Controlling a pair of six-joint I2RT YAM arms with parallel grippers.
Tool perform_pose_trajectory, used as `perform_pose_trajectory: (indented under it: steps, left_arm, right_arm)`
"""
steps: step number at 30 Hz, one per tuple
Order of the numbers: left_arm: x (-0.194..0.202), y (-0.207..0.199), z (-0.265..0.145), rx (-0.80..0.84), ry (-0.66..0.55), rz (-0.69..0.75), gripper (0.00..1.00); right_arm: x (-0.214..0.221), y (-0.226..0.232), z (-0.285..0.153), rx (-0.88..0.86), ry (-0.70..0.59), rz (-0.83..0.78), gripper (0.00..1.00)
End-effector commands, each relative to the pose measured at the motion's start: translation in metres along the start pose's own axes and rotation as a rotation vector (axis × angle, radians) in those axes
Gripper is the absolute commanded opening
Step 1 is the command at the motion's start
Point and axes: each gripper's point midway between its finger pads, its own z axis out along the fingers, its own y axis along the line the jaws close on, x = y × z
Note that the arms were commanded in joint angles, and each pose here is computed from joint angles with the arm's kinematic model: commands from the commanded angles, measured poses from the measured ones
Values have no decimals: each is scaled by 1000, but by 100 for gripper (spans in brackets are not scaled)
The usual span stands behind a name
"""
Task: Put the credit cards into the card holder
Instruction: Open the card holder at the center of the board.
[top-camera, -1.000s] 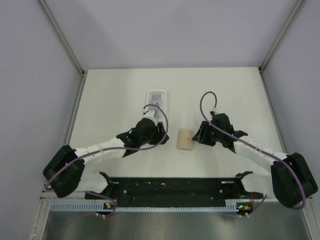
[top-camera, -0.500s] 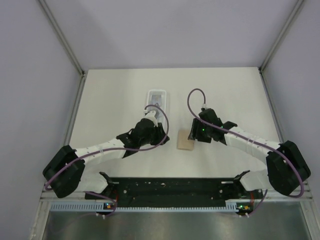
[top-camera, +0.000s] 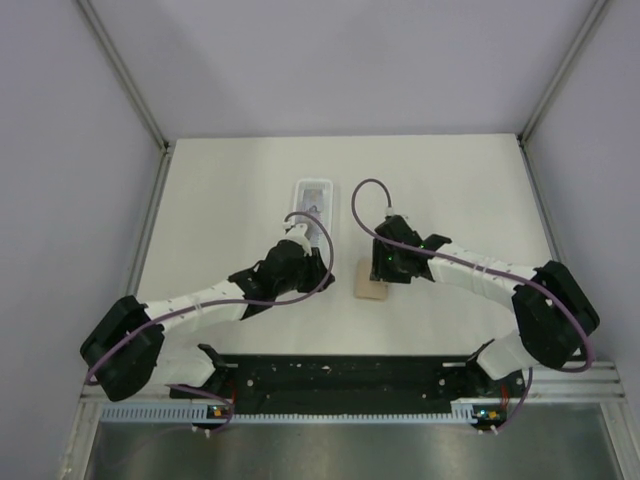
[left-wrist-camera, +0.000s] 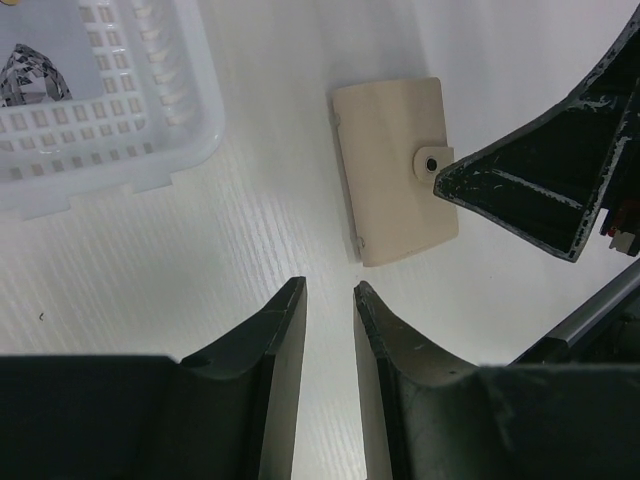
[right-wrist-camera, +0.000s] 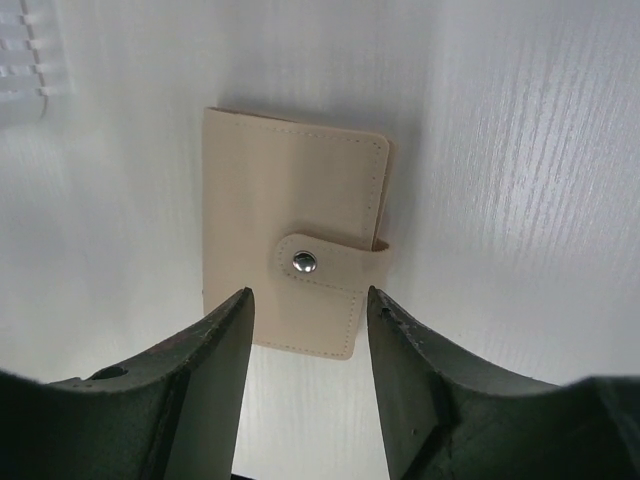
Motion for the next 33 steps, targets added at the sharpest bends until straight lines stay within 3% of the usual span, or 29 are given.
perform_pose_trajectory:
  steps: [1,33]
  left_arm:
    - [-9,-3,-6,21,-53,6,31]
    - [3,2,-4,14,-21,4,31]
  right_arm:
    - [-11,8,1,22,-26,-3,49]
    - [-1,4,30,97,33,-42,45]
